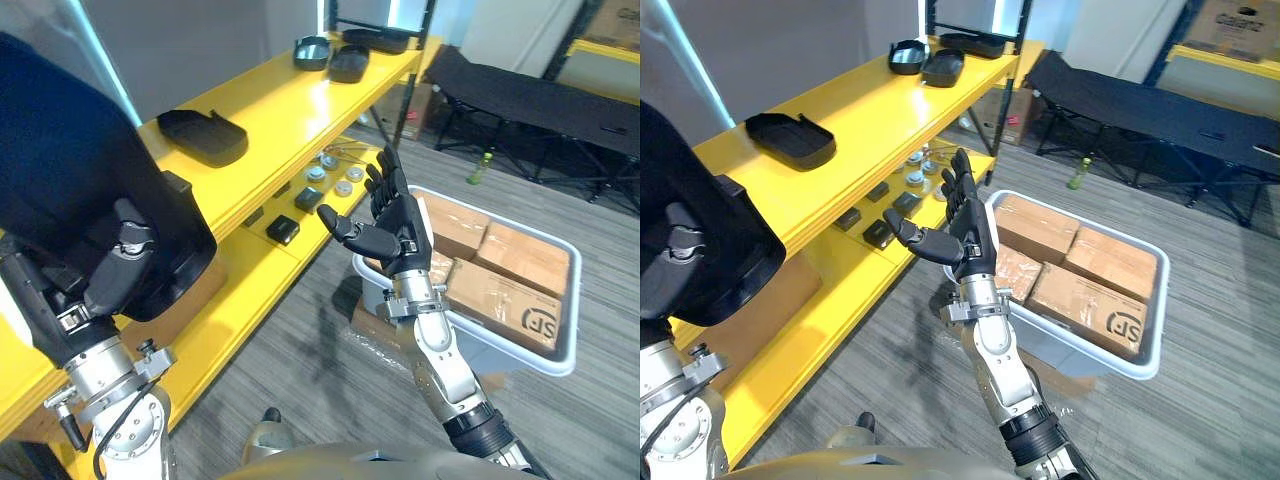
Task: Walk over and take three plastic housings, then place them on the shelf
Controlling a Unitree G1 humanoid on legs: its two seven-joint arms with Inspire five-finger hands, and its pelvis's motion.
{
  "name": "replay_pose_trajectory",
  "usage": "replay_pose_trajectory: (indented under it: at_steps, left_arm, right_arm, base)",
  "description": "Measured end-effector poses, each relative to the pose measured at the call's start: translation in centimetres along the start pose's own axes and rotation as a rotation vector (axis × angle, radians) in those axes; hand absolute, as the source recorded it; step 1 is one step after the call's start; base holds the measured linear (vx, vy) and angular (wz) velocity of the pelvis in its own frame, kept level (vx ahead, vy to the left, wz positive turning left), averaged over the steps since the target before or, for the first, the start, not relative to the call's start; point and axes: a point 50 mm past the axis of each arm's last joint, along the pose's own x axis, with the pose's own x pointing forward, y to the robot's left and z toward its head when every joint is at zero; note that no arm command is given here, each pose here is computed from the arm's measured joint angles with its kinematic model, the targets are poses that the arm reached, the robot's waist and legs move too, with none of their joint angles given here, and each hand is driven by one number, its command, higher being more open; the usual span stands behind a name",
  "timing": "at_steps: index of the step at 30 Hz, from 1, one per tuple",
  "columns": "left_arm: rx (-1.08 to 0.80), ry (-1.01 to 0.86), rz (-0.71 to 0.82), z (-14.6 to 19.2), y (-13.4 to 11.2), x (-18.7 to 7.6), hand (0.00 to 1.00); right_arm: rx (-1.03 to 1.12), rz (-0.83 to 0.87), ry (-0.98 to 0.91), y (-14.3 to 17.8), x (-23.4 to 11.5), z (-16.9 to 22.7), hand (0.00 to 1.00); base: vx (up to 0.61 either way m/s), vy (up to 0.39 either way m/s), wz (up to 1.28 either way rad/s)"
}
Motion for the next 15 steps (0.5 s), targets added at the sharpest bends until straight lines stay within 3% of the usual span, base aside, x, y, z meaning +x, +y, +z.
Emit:
replay_pose_trajectory:
  at_steps: [5, 9, 15]
  left_arm:
    - [-0.123, -0.021, -0.198, 0.4, -1.8, -0.4, 0.0]
    - [-0.253, -0.048, -0.302, 0.8, -2.2, -0.2, 0.0]
    - [-0.435, -0.101, -0.542, 1.5, -5.1, 0.0, 0.0]
  right_arm:
    - [-0.054, -0.005, 0.027, -0.3, -0.1, -0.4, 1.0]
    - [-0.072, 0.052, 0.028, 0.5, -0.1, -0.5, 1.0]
    - [-0.074, 0.082, 0.033, 0.4, -0.3, -0.5, 1.0]
  base:
    - [-0.05, 0.052, 1.13]
    - [-0.05, 0.089, 0.36]
    - [-0.06, -0.004, 0.28]
